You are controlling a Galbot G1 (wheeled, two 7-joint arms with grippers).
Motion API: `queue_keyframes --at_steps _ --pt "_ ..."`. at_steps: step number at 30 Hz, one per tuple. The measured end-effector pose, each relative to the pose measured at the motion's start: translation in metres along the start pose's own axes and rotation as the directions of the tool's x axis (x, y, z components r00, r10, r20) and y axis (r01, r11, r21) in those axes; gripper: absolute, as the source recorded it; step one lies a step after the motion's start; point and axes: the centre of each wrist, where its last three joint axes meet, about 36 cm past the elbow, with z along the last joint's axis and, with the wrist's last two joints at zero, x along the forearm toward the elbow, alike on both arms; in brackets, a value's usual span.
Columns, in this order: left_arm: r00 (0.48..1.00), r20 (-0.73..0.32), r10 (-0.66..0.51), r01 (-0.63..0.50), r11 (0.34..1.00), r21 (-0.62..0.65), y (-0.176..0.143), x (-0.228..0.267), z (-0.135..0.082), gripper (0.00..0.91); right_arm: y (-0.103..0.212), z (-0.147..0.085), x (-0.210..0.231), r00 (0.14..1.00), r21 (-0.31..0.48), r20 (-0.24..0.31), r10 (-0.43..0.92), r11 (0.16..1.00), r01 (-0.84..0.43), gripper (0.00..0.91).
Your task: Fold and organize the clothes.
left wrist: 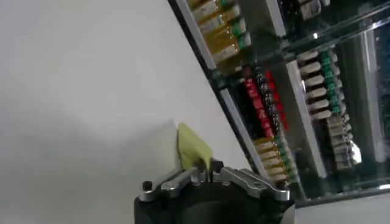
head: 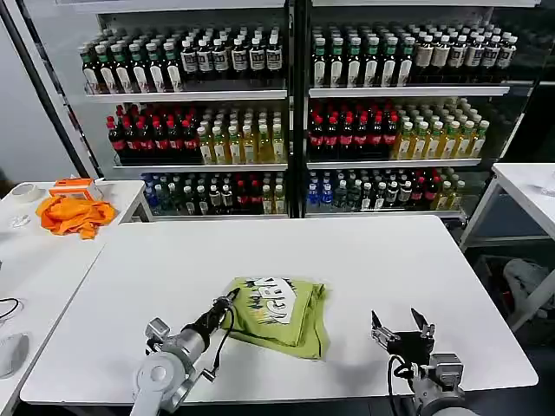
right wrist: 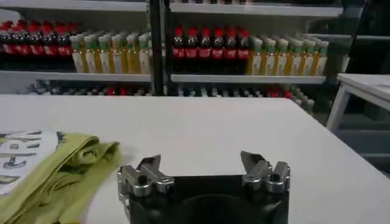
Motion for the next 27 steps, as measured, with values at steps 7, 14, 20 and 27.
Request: queue_keyframes --at_steps 7,14,20,27 --pt "0.999 0.038 0.003 -0.003 1.000 0.017 0.000 0.014 -0.014 0.050 0.002 -0.001 -0.001 1.000 -0.002 0.004 -0.009 1.000 0.009 0.907" --pt "0.992 0.129 -0.015 0.020 0.999 -0.041 -0.003 0.048 -0.062 0.050 0.005 -0.003 -0.006 0.999 -0.006 0.010 -0.030 1.000 0.030 0.907" --pt "0.963 0.270 -0.019 0.064 0.985 -0.159 -0.016 0.094 -0.137 0.050 0.007 -0.007 -0.011 0.999 -0.012 0.025 -0.047 0.999 0.047 0.907" --pt "0.942 0.337 0.008 0.102 0.946 -0.309 -0.050 0.138 -0.178 0.050 0.011 -0.005 -0.014 0.998 -0.022 0.031 -0.060 0.998 0.061 0.907"
